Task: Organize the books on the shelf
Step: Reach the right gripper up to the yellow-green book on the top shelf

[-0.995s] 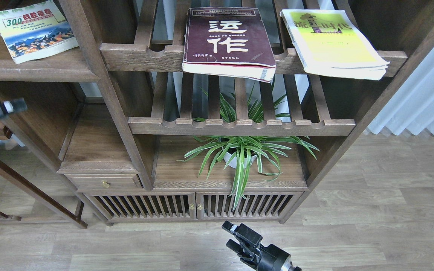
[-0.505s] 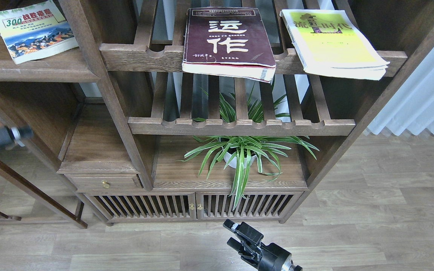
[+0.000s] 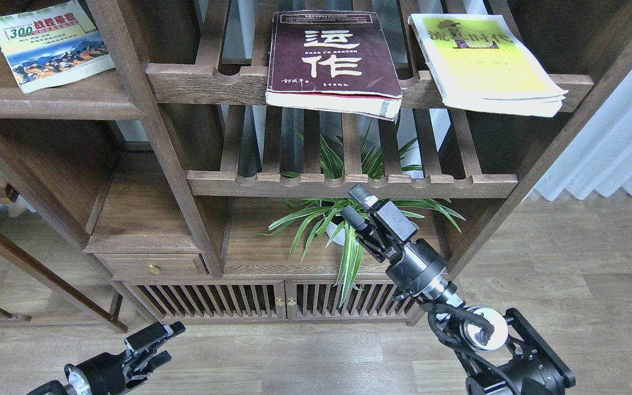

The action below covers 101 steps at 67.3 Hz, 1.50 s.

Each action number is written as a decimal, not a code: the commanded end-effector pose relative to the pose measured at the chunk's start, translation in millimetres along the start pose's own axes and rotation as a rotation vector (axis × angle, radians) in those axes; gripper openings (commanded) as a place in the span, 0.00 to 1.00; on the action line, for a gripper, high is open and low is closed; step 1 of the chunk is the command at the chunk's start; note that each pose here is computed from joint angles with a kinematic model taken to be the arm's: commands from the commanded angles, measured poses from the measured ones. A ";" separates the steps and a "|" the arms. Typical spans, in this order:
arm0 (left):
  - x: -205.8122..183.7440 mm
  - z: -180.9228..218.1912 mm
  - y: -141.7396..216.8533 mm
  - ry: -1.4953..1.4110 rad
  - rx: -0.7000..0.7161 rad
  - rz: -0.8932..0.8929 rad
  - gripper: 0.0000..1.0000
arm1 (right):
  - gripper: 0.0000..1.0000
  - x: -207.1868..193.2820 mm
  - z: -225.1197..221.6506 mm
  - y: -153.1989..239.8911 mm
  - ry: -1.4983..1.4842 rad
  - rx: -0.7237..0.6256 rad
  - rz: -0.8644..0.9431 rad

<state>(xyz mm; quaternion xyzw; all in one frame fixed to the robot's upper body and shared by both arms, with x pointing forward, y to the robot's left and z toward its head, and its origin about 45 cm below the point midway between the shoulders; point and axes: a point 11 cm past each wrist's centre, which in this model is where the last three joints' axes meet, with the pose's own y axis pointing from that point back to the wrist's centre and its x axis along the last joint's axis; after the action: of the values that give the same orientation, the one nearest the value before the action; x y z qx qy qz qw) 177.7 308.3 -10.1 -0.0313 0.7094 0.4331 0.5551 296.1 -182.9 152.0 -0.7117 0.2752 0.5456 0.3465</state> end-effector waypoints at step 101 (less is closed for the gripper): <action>25.2 5.4 9.9 0.032 -0.044 0.071 1.00 | 0.90 -88.0 -157.8 9.2 0.175 0.311 -0.082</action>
<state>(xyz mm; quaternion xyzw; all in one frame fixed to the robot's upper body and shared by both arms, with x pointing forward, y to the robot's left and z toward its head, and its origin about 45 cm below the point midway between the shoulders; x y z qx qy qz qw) 169.1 327.6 -22.4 -0.0253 0.7082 0.4638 0.5317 355.1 -313.9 256.0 -0.6983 0.3582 0.4174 0.4582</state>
